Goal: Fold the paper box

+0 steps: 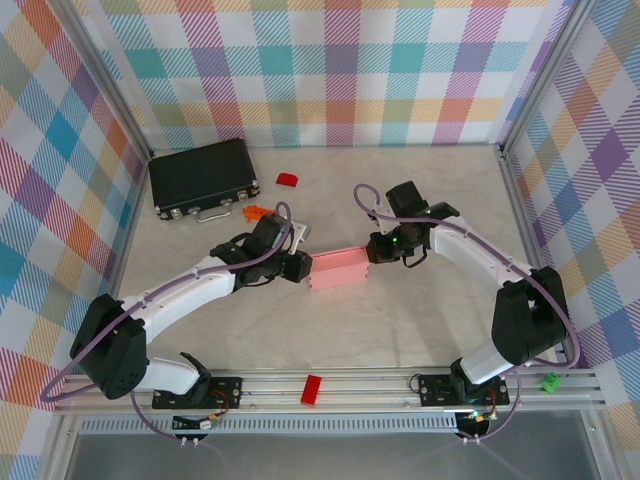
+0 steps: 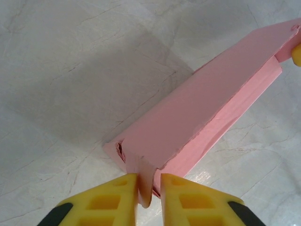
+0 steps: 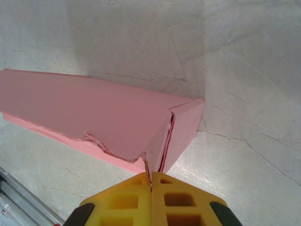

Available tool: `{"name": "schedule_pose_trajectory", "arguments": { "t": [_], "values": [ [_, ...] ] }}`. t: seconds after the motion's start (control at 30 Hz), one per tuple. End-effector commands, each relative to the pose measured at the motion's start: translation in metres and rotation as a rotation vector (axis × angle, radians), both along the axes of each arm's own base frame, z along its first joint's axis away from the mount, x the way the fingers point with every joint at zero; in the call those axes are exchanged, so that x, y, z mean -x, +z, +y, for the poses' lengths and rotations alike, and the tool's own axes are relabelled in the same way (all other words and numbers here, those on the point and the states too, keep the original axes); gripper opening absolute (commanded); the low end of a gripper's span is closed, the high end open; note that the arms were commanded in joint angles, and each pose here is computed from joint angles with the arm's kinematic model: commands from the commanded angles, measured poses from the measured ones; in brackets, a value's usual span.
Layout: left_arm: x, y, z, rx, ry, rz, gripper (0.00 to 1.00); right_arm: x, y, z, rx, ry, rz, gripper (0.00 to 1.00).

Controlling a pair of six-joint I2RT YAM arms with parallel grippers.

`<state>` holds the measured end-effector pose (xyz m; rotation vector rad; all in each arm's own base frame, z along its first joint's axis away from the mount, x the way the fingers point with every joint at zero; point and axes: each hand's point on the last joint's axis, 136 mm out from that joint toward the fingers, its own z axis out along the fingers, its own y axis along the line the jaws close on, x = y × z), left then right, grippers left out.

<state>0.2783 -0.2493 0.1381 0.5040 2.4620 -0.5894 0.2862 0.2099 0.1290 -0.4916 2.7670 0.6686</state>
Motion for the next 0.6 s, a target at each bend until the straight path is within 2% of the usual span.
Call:
{"name": "schedule_pose_trajectory", "arguments": {
  "t": [0.0,0.4,0.57],
  "values": [
    [-0.006,0.012,-0.002,0.008,0.01,-0.018,0.22,-0.002,0.005,0.003,0.005,0.011,-0.003,0.06],
    [-0.004,-0.001,0.002,-0.026,0.014,0.017,0.22,-0.004,0.01,0.003,0.008,0.012,-0.011,0.06],
    [-0.004,0.0,-0.001,-0.012,0.01,0.021,0.16,-0.004,0.008,0.003,0.009,0.012,-0.008,0.06]
  ]
}}
